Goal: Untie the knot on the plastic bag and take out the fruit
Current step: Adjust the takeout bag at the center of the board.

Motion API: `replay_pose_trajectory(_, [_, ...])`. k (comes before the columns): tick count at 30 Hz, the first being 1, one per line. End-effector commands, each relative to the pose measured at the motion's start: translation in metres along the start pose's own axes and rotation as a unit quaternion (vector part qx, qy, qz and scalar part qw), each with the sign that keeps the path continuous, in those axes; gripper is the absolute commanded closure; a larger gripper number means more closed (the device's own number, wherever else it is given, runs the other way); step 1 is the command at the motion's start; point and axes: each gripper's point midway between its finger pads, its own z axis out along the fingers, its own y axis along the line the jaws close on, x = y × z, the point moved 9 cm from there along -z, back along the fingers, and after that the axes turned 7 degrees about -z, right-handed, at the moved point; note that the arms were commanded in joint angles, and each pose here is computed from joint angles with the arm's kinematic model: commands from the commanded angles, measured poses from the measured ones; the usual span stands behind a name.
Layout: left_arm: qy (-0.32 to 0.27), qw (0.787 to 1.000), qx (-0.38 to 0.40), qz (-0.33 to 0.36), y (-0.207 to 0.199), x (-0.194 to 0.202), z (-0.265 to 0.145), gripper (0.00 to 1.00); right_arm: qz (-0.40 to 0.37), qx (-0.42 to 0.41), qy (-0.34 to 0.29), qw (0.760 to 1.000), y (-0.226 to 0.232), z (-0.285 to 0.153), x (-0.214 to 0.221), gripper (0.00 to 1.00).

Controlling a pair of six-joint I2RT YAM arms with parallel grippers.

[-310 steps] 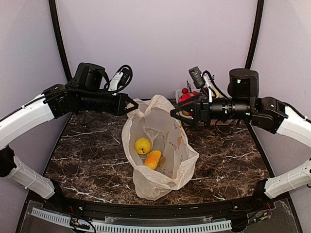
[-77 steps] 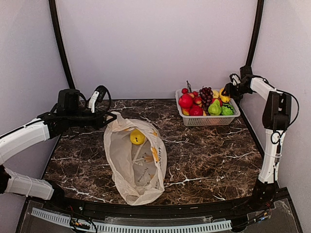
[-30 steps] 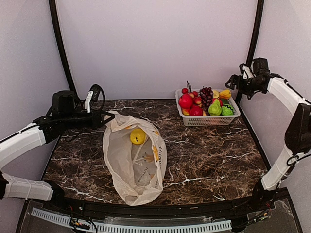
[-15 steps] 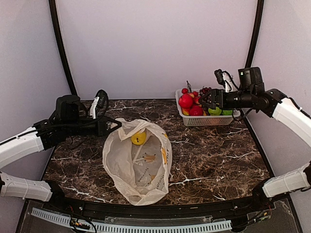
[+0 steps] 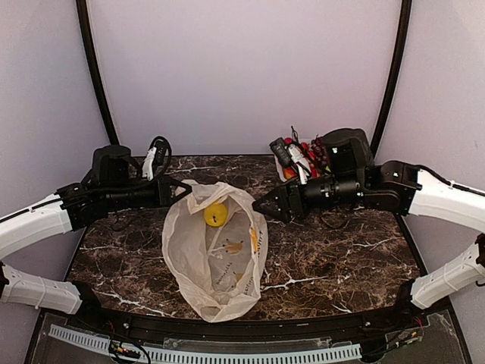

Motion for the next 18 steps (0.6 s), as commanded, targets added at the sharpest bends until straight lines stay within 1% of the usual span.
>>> replay_pose_trajectory(1, [-0.007,1.0,0.003,-0.007,-0.005,-0.006,0.004,0.99,-0.051,-0.006,-0.006,0.999,0.026,0.027,0.001,0.32])
replay_pose_trajectory(9, [-0.002,1.0,0.001,-0.008,-0.006,-0.008,0.006,0.99,-0.108,-0.038,0.053,0.992,0.065,0.083,0.022,0.35])
replay_pose_trajectory(18, [-0.016,1.0,-0.002,0.003,-0.012,-0.015,0.001,0.99,-0.1,-0.041,0.151,0.983,0.071,0.138,0.07,0.4])
